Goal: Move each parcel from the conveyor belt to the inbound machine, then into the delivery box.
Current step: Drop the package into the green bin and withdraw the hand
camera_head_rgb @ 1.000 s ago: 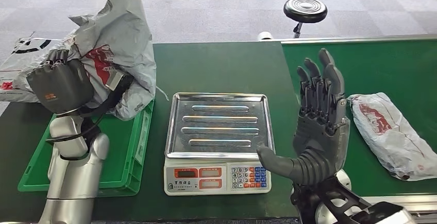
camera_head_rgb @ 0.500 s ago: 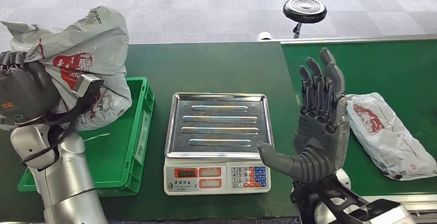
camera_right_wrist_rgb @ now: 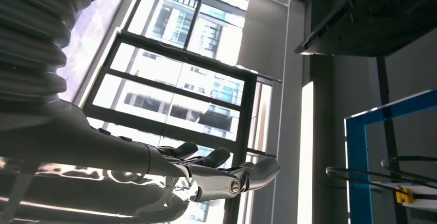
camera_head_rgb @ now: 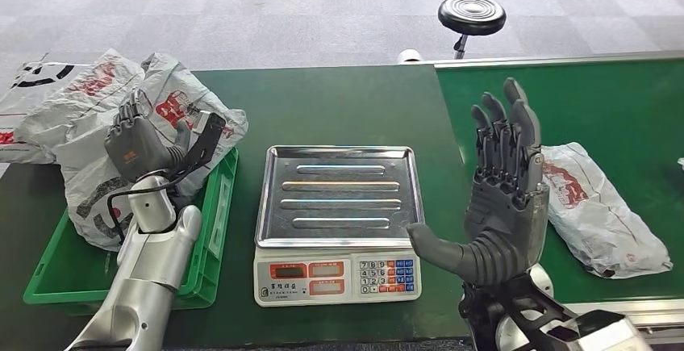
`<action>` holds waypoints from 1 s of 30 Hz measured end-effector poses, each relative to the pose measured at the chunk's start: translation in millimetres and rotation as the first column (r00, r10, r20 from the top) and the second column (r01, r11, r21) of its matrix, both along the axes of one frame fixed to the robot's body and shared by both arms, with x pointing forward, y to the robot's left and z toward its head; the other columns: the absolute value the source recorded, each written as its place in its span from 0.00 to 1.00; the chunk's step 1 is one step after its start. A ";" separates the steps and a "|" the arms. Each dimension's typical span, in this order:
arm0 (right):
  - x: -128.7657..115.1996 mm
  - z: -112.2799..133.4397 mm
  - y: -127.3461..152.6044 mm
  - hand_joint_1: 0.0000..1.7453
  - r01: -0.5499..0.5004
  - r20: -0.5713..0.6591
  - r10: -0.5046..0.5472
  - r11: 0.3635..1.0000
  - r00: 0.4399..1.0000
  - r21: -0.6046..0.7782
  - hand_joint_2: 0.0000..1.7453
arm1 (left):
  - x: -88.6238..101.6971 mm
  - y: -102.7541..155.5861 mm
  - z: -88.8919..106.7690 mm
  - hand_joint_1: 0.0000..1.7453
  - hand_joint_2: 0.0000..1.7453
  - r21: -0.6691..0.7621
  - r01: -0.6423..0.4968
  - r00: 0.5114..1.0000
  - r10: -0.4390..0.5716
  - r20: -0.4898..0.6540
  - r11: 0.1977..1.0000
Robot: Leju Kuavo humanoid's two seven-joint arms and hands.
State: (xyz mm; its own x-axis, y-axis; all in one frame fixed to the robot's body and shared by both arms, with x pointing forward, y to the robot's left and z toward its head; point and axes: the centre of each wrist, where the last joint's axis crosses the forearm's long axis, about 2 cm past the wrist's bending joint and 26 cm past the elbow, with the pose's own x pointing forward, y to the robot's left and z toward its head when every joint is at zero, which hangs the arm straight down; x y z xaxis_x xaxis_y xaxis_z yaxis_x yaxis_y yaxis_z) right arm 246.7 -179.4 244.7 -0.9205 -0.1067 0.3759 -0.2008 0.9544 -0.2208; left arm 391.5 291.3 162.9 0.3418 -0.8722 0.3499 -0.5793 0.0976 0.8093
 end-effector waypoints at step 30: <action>31.3 -27.2 -16.2 0.00 0.612 -0.042 -0.642 0.746 0.765 -0.263 1.00 | -47.6 25.7 36.8 0.00 0.00 0.104 0.128 0.934 -0.155 0.323 0.986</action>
State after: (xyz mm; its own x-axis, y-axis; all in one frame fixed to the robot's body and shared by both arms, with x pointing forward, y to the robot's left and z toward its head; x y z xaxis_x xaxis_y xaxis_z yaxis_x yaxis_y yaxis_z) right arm 278.0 -195.6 217.5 -0.6943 0.5775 0.4294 0.3861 0.8025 -0.4549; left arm 343.9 317.0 199.7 0.0904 -0.9327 0.3493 -0.7992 0.1413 0.5842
